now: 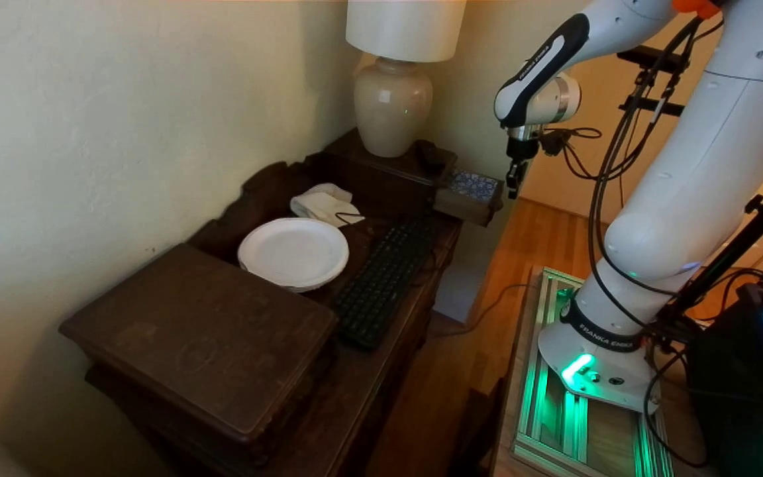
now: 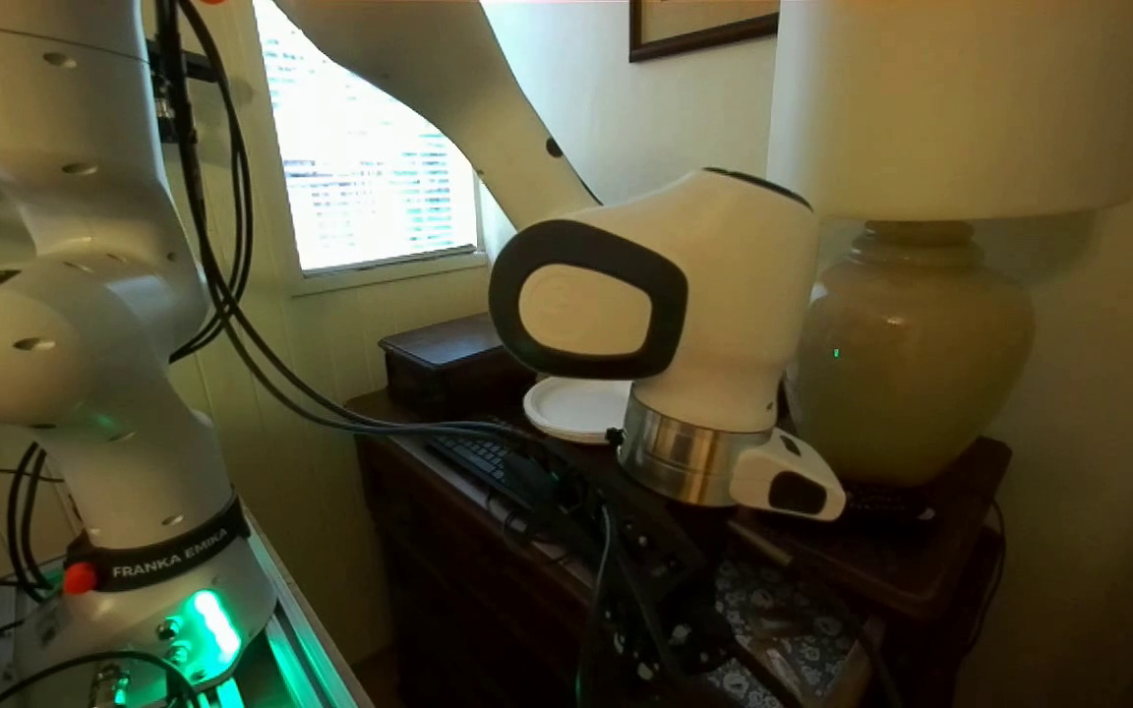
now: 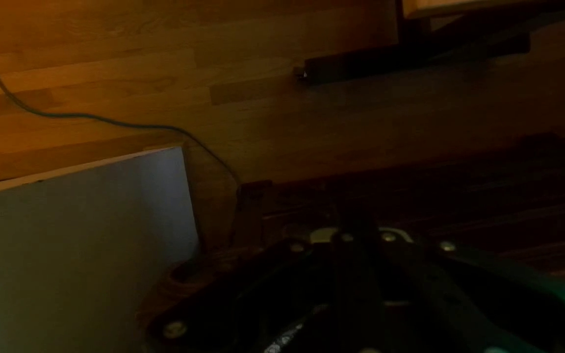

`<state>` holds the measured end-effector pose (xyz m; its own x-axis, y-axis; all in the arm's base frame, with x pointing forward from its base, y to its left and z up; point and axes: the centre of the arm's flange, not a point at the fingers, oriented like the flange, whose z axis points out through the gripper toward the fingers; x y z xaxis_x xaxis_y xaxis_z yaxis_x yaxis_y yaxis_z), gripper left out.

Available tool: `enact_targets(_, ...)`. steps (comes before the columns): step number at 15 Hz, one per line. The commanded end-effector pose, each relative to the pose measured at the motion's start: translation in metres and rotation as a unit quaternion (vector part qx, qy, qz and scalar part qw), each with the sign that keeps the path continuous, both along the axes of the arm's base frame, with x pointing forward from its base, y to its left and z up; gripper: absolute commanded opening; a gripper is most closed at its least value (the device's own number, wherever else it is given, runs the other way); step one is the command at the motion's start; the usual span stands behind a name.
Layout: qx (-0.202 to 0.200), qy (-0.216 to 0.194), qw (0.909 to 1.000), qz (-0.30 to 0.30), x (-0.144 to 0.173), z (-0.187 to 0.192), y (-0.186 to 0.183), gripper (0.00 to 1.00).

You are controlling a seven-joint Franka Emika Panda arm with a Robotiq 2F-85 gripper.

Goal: Close the open drawer on the right.

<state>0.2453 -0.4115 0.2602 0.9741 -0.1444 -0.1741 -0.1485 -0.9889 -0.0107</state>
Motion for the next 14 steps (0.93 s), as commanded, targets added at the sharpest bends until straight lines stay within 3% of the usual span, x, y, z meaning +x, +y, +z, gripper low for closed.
enact_targets(1, 0.000, 0.002, 1.0000, 0.001, 0.000, -0.002, 0.000, 0.01)
enact_targets(10, -0.012, -0.016, 0.9976, 0.066, 0.026, -0.036, -0.002, 0.00)
enact_targets(14, -0.014, -0.054, 0.9951, 0.082, 0.025, -0.041, -0.004, 0.00)
